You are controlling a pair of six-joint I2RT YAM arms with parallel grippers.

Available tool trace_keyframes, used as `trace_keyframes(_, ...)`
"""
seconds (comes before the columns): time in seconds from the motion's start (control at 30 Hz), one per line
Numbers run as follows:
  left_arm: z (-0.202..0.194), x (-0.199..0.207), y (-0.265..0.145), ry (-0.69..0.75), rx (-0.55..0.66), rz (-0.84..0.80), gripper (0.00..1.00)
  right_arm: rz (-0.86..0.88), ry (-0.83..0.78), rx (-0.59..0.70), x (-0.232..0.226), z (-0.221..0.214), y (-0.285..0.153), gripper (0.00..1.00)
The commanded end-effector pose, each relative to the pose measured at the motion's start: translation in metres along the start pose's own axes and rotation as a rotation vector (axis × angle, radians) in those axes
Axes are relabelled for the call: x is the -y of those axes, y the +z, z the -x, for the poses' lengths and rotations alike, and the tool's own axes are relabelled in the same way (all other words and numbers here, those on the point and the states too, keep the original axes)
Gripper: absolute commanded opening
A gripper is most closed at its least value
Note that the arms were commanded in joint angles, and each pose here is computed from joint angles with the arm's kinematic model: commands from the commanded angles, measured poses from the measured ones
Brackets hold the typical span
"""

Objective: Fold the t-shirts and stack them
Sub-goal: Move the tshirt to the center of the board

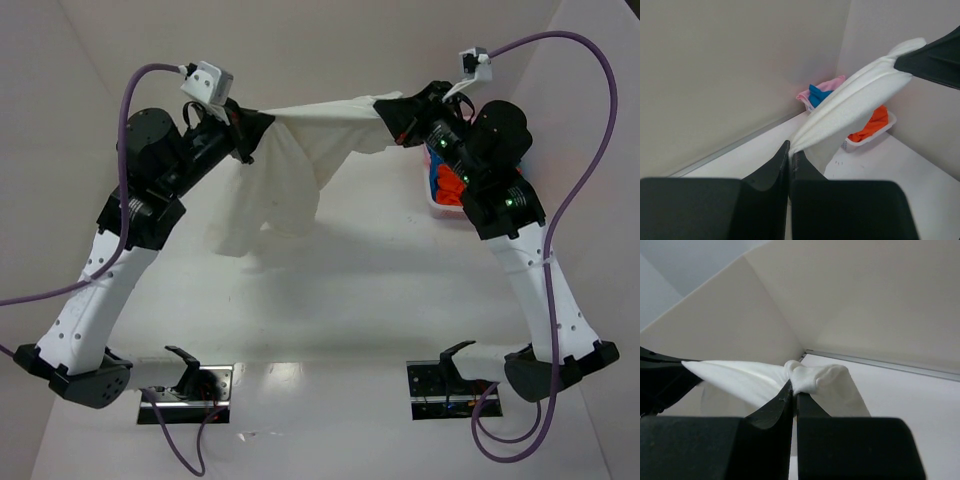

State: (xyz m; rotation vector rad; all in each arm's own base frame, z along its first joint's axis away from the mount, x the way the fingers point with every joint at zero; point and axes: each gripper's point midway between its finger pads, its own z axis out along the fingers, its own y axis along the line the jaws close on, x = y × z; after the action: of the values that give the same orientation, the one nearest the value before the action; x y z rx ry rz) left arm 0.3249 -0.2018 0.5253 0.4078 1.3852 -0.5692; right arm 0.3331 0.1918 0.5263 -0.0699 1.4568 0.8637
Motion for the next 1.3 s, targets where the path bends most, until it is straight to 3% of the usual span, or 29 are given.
trace_keyframes(0.0, 0.07, -0.039, -0.034, 0.08, 0.194, 0.215, 0.0, -0.197, -0.126, 0.17, 0.036, 0.052, -0.008, 0.03)
trace_keyframes(0.4, 0.028, -0.032, -0.053, 0.023, 0.121, 0.187, 0.0, -0.167, -0.151, 0.238, 0.024, 0.075, -0.009, 0.03)
trace_keyframes(0.6, -0.035, -0.019, -0.051, -0.045, 0.005, 0.106, 0.0, -0.206, -0.158, 0.233, 0.033, 0.072, -0.009, 0.01)
trace_keyframes(0.77, -0.064, -0.015, -0.054, -0.054, -0.053, 0.077, 0.0, -0.223, -0.168, 0.249, 0.034, 0.077, -0.013, 0.01)
trace_keyframes(1.07, -0.072, -0.017, -0.054, -0.028, -0.074, 0.078, 0.0, -0.227, -0.167, 0.24, 0.037, 0.072, -0.014, 0.01)
trace_keyframes(1.27, -0.055, -0.044, -0.063, -0.078, -0.001, 0.261, 0.0, -0.244, -0.184, 0.255, 0.037, 0.076, -0.021, 0.01)
